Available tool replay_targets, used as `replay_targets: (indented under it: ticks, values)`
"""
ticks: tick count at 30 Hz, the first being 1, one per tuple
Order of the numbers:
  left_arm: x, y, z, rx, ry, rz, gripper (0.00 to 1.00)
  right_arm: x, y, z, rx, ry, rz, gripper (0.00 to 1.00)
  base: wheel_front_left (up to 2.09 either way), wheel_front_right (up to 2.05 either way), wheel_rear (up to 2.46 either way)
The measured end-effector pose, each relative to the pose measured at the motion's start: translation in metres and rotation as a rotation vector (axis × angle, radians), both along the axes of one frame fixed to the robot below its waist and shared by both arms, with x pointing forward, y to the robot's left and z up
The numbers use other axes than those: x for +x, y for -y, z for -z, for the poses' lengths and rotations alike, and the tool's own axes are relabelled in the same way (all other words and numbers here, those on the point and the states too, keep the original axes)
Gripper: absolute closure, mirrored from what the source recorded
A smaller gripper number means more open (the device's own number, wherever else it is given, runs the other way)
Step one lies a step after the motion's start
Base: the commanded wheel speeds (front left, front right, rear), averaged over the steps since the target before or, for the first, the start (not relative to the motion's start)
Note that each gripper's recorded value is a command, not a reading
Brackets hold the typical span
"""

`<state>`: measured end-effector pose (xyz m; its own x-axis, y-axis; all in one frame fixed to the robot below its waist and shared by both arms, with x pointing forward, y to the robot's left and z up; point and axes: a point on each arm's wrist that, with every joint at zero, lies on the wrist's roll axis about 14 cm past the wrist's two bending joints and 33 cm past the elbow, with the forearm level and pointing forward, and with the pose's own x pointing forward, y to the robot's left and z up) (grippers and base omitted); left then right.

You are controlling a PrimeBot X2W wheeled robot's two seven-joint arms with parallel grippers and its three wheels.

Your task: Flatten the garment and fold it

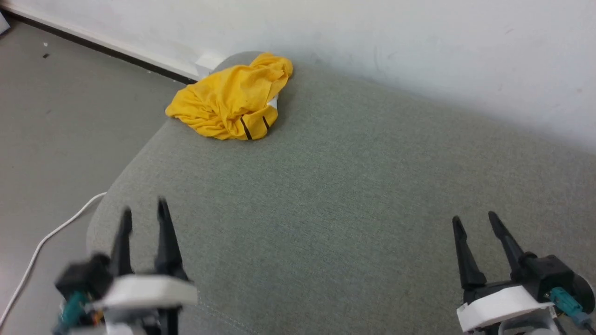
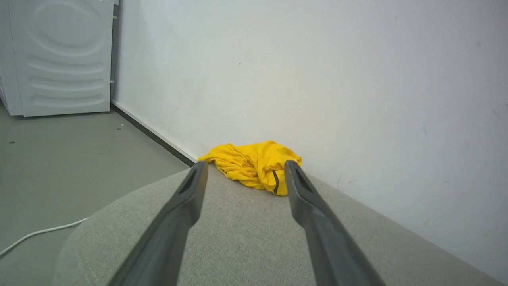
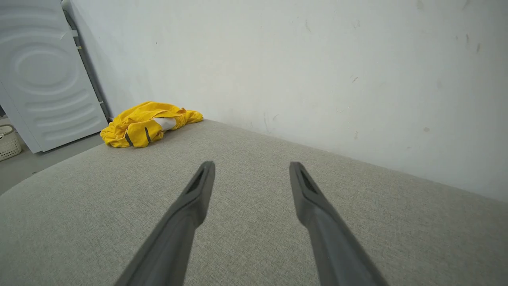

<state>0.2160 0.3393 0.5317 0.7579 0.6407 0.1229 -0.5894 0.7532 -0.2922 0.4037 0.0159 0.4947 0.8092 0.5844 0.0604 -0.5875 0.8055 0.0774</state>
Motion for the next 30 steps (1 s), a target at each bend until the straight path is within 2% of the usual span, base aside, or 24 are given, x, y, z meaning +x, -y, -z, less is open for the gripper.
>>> replay_targets:
  ticks: [5,8,14,21,30]
  values:
    - [0.043,-0.019,-0.083,0.154,0.098,0.071,0.0,0.013,0.0,-0.007,-0.006,0.028,0.008,0.0,0.0,0.0,0.0]
    - [0.069,-0.028,-0.117,0.228,0.081,0.116,0.0,0.023,-0.003,-0.015,-0.011,0.05,0.008,0.0,0.0,0.0,0.0]
    - [0.128,-0.045,-0.152,0.273,0.028,0.168,0.0,0.044,-0.005,-0.027,-0.015,0.091,0.009,0.0,0.0,0.0,0.0]
    - [0.2,-0.067,-0.126,0.241,-0.152,0.207,0.0,0.071,0.007,-0.017,-0.041,0.083,0.02,0.0,0.0,0.0,0.0]
    - [0.268,-0.073,-0.021,0.134,-0.533,0.312,0.0,0.092,0.025,0.022,-0.063,-0.003,0.051,0.0,0.0,0.0,0.0]
